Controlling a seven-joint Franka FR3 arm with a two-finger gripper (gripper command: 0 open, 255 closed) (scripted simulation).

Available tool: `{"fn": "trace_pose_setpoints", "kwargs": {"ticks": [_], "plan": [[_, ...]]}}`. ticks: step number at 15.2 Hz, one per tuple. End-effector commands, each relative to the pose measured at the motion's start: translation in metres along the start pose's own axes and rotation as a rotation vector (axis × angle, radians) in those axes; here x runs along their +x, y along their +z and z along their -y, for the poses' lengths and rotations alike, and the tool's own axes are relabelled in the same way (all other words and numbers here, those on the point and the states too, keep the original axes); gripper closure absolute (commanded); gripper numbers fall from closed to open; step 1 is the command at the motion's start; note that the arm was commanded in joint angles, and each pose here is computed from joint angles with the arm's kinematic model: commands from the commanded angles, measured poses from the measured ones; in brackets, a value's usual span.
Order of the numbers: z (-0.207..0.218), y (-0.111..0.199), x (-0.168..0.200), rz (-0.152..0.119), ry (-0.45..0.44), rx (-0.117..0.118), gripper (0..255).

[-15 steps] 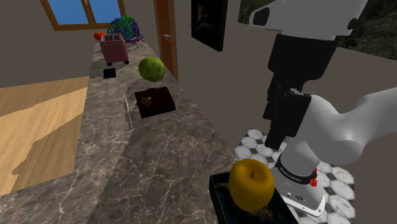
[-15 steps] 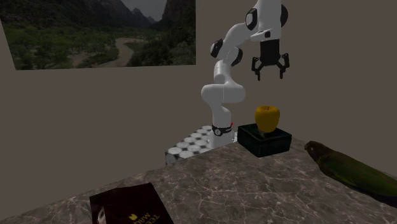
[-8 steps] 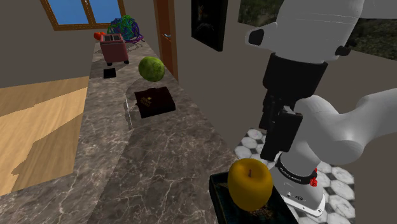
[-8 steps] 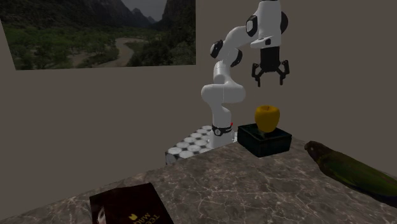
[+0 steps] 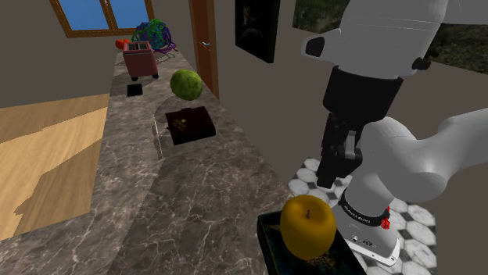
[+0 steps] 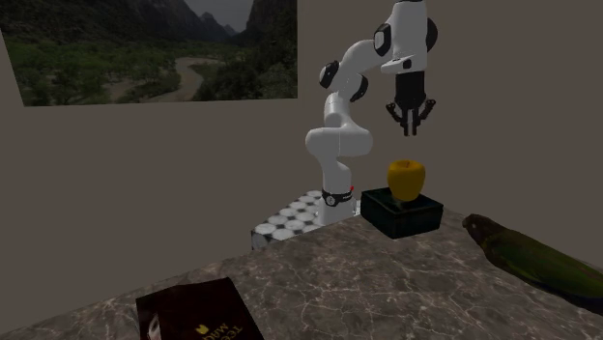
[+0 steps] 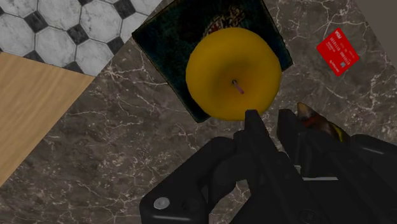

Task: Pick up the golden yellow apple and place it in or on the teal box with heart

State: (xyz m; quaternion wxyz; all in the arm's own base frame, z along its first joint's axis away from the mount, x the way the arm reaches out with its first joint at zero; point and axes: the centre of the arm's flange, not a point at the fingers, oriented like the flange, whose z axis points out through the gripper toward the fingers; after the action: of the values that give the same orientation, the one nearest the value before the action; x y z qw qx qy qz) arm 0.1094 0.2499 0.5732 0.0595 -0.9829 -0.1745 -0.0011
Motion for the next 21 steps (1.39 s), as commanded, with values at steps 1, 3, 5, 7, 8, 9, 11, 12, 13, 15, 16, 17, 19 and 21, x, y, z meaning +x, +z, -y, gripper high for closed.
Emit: {"fn": "trace_pose_setpoints", "kwargs": {"ticks": [1,3,5,7,8,9,11,12,13,15,16,17,19,21], "plan": [[0.0,0.0,0.0,0.0,0.0,0.0,255],[0.0,0.0,0.0,0.0,0.0,0.0,255],[0.0,0.0,0.0,0.0,0.0,0.0,255],[0.0,0.0,0.0,0.0,0.0,0.0,255],[0.0,0.0,0.0,0.0,0.0,0.0,0],[-0.001,0.012,0.013,0.051,-0.011,-0.001,0],[-0.004,0.039,0.036,0.154,-0.034,-0.003,0],[-0.004,0.047,0.042,0.182,-0.04,-0.004,0],[-0.004,0.052,0.041,0.182,-0.04,-0.004,0],[-0.004,0.062,0.039,0.182,-0.04,-0.004,0],[-0.004,0.067,0.039,0.182,-0.04,-0.004,0],[-0.005,0.072,0.038,0.182,-0.04,-0.004,0],[-0.005,0.083,0.036,0.182,-0.04,-0.004,0],[-0.005,0.086,0.035,0.182,-0.04,-0.004,0]]}}
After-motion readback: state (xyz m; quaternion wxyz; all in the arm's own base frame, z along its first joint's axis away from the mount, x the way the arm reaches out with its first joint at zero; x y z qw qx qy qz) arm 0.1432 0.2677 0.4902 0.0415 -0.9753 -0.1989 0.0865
